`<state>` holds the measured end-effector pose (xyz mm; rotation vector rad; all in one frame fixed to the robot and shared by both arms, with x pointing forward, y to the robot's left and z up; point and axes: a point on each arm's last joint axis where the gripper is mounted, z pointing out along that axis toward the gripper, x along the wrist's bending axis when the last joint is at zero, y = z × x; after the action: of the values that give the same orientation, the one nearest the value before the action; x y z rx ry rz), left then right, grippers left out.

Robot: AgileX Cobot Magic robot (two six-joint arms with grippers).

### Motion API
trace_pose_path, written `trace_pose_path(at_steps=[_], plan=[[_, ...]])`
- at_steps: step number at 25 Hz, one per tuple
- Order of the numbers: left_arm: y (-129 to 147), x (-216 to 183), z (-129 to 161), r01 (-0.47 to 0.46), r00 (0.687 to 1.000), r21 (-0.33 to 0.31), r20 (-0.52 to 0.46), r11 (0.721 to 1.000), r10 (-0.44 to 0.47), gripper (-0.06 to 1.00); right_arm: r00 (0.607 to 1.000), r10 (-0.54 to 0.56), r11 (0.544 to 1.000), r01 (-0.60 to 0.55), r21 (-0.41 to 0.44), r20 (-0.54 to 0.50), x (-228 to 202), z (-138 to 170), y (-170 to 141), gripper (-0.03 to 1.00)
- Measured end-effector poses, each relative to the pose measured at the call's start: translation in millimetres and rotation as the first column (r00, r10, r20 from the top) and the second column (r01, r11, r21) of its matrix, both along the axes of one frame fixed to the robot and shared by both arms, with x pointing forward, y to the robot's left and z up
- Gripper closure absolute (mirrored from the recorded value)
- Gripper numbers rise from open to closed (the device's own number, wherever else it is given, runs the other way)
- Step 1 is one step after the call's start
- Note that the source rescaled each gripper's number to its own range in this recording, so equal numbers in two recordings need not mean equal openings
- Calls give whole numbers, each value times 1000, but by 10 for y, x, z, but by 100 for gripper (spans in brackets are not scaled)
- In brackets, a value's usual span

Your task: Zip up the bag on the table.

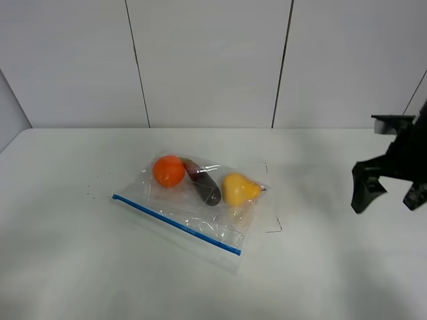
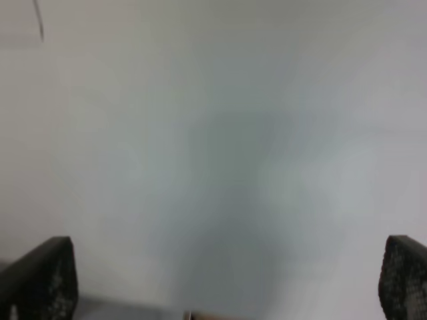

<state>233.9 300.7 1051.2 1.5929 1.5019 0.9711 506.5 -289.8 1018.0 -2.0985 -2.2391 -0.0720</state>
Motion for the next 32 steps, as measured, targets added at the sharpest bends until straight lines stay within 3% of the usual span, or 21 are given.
trace_pose_path(at_steps=[6,14,22,32], plan=[[0,0,0,0,1000,0,0,1000,0,-6,1000,-6,1000,6,-25,5,-840,-88,-26,-3],[0,0,0,0,1000,0,0,1000,0,-6,948,-56,998,63,-12,314,-1528,-106,-36,-3],[0,0,0,0,1000,0,0,1000,0,-6,801,-63,996,91,-17,596,-1950,174,-72,-3],[0,0,0,0,1000,0,0,1000,0,-6,597,-66,995,98,9,799,-2376,316,-79,-3]])
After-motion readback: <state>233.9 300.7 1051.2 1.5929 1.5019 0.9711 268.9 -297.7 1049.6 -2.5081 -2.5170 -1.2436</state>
